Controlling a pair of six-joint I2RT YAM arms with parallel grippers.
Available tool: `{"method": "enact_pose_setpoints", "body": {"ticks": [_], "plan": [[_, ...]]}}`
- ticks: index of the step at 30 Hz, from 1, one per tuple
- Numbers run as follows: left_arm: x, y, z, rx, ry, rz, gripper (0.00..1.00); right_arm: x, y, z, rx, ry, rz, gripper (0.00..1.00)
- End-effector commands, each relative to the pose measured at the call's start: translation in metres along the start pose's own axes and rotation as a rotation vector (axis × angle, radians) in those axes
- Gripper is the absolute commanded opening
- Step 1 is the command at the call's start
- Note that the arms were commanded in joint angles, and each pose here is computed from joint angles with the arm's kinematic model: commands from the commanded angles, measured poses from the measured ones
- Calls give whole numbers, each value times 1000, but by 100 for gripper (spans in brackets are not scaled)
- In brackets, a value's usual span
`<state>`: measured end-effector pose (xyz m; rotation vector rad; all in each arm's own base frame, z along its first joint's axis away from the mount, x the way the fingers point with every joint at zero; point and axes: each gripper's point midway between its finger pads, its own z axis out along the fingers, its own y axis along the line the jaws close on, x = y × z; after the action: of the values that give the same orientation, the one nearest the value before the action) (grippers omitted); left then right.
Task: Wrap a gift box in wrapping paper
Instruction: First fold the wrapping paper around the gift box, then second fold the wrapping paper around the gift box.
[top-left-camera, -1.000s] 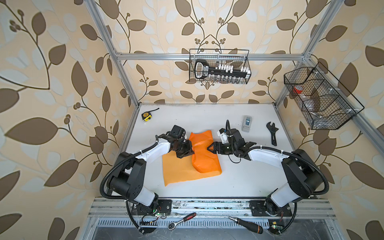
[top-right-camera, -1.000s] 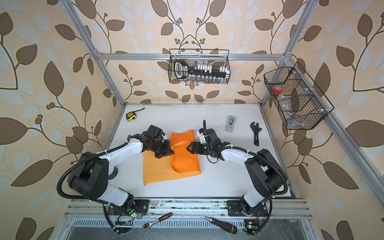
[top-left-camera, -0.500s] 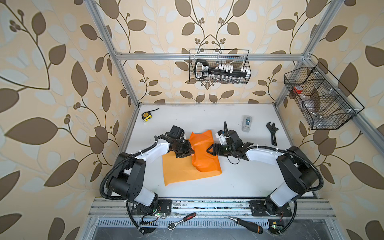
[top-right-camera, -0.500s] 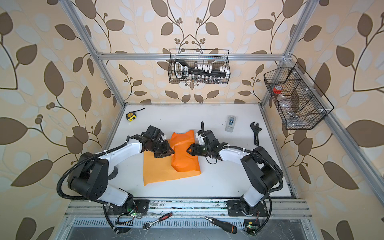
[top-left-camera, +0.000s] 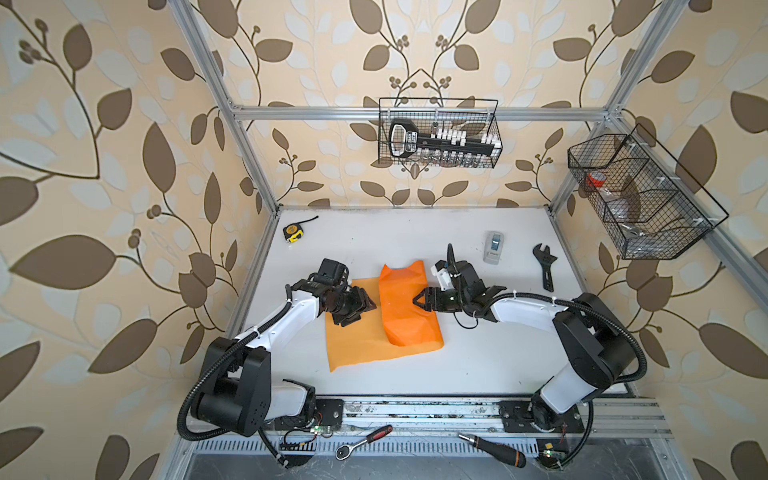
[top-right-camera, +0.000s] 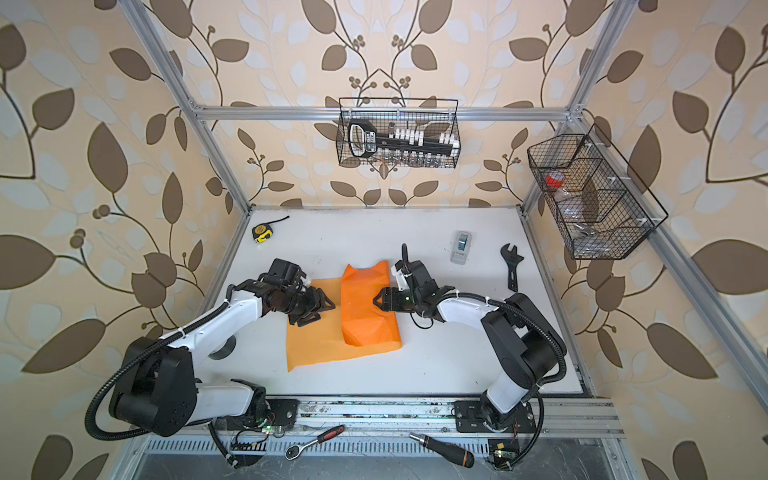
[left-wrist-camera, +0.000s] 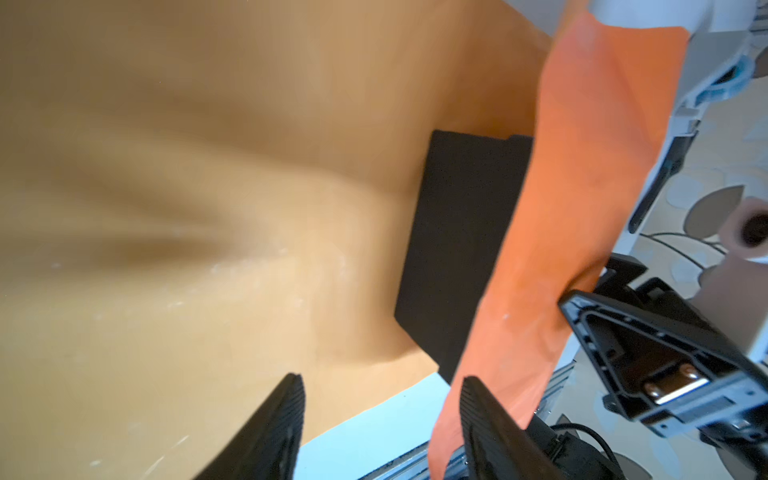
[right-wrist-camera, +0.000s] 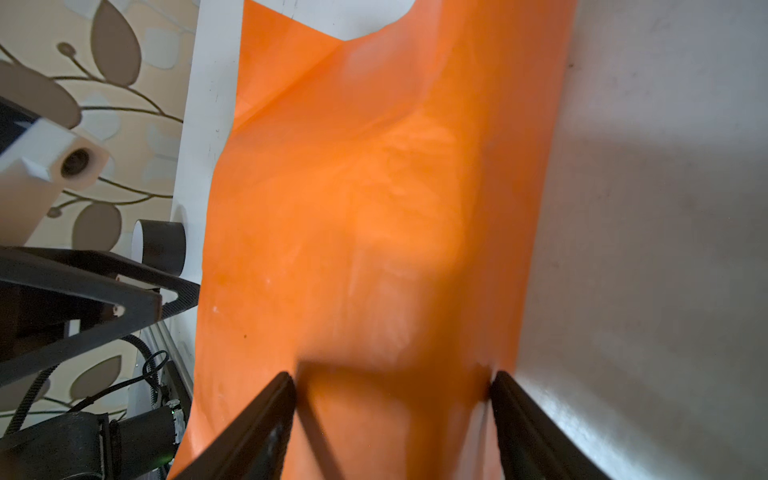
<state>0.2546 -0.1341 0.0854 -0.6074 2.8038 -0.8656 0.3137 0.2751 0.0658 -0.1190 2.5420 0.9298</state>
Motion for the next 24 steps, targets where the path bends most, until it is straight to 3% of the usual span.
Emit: {"method": "enact_pose_setpoints", "body": {"ticks": [1, 4, 8, 13, 24], "plan": [[-3, 36, -23, -125, -96, -61, 73, 20, -20, 1, 87, 42, -13, 75], [-5, 67, -42, -234, -202, -150, 84, 20, -20, 0, 86, 40, -14, 75], [-5, 94, -54, -278, -319, -243, 99, 19, -18, 1, 78, 39, -14, 75], [-18, 106, -45, -215, -338, -291, 99, 21, -18, 1, 70, 43, -13, 75], [-78, 103, -27, -70, -348, -262, 99, 19, -13, -1, 48, 34, -8, 75]]}}
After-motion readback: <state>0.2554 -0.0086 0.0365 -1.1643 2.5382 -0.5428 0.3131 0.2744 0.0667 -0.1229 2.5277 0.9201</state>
